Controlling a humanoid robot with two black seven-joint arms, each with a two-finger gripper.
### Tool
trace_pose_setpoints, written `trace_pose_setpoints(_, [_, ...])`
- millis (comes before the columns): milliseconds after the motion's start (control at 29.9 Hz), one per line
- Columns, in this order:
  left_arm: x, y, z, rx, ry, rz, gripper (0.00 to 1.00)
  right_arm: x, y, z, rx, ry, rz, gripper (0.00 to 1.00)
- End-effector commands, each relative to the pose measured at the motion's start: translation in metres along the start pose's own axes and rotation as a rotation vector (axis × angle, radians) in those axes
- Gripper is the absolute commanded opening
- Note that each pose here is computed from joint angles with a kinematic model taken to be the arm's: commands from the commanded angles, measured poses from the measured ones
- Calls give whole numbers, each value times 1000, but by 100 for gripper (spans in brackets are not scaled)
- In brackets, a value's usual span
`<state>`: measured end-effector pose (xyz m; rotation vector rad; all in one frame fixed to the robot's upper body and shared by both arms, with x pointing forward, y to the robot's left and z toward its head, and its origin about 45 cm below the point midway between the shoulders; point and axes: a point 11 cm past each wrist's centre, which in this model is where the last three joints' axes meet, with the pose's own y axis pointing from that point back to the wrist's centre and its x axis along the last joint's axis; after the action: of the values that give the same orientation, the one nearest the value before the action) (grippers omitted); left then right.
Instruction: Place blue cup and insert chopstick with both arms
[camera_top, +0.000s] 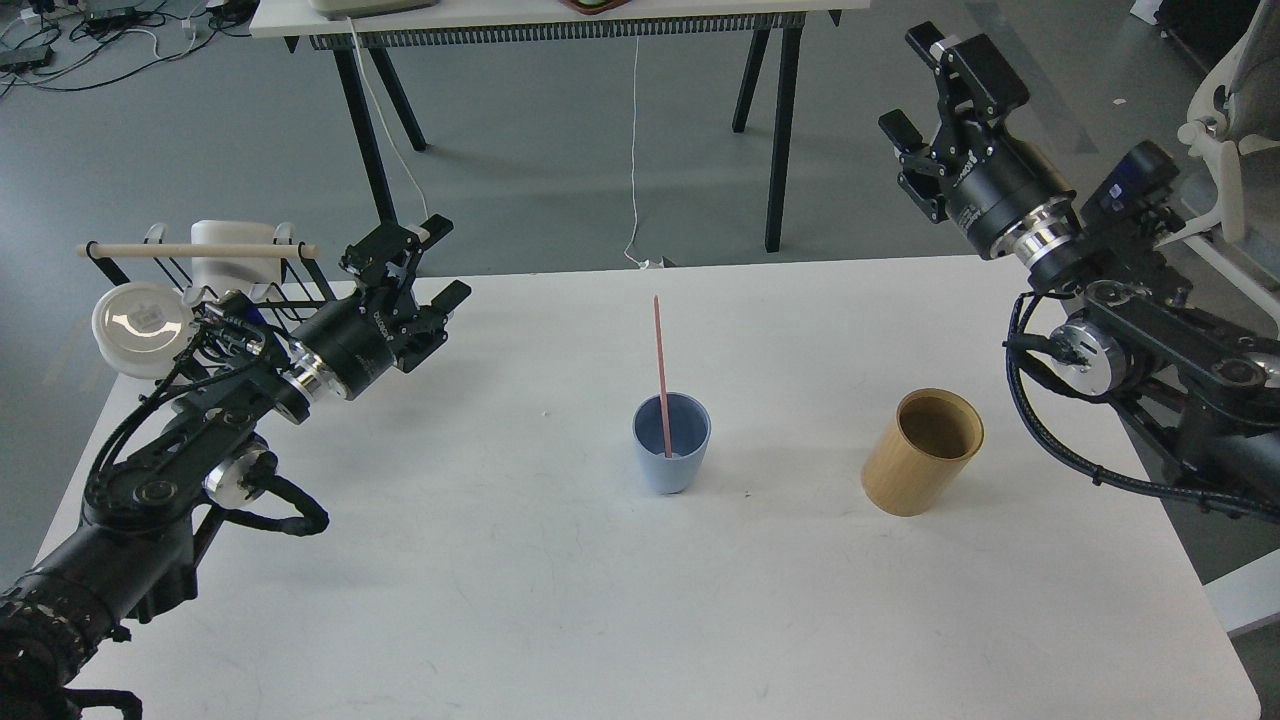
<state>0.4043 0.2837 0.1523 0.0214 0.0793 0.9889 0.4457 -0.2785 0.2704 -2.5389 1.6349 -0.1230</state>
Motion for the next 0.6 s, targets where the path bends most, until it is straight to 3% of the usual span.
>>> trace_pose_setpoints(0, [8,3,5,-29,44,36,91,6,32,10,-26,-199,-151,99])
trace_pose_setpoints(201, [24,13,13,-54,71,81,92,10,55,27,-79,-236,-180,99])
trace_pose_setpoints(568, [25,17,11,-49,72,83,92,2,52,38,-72,-283,-167,99])
